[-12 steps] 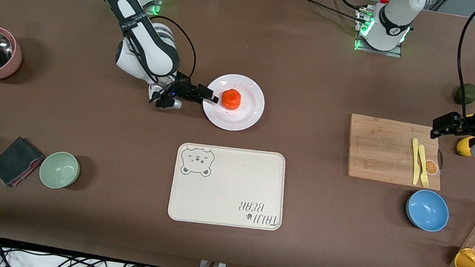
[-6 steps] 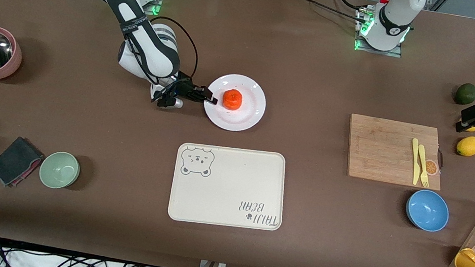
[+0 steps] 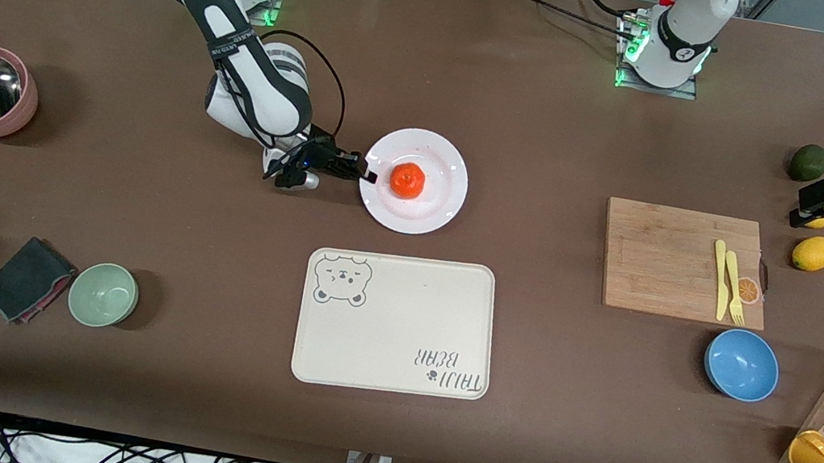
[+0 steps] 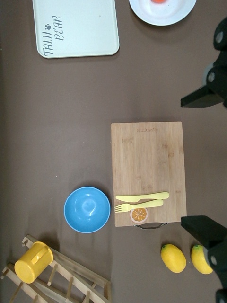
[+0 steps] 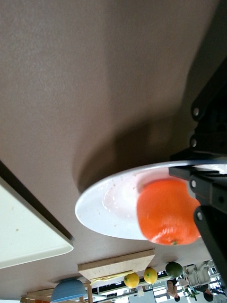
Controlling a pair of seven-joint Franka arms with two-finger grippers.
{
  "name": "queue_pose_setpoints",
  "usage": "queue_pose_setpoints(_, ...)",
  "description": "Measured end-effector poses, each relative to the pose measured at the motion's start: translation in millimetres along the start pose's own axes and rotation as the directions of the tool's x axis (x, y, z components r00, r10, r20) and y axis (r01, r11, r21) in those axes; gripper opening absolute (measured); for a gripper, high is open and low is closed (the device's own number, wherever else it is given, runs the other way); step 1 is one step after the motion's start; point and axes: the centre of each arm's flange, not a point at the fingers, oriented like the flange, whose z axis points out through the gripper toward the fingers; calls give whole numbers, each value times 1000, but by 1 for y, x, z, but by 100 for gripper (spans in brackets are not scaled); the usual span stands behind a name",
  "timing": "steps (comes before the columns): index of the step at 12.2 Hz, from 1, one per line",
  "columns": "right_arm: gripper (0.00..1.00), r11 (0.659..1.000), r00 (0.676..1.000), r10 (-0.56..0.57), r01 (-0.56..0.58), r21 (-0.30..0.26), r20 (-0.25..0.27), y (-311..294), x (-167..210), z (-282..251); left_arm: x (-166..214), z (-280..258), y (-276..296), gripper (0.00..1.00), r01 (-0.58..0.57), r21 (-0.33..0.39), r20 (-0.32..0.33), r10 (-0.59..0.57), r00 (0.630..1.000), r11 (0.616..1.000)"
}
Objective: Place orange and plate with both arms
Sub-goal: 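Slide the plate with the right gripper onto the bear tray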
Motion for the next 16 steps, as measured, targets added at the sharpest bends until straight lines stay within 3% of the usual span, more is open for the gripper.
queue_pose_setpoints(4,7,1000,1000,-6,6,7,-8,-4,5,0,-1,4,1,100,-2,-1,27,2,1000,1000)
queue_pose_setpoints(7,7,999,998,-40,42,29,-55,-22,28,-7,-2,5,2,100,-4,-2,36,4,999,1000)
queue_pose_setpoints(11,7,991,980,-71,91,101,-188,-63,96,-34,-2,6,3,100,-4,-2,38,4,999,1000)
queue_pose_setpoints(14,7,984,967,-52,92,153,-251,-65,153,-24,-2,7,3,100,-5,-2,39,5,999,1000)
queue_pose_setpoints(16,7,985,960,-68,108,138,-270,-46,190,-13,-2,7,4,100,-6,-2,40,6,999,1000)
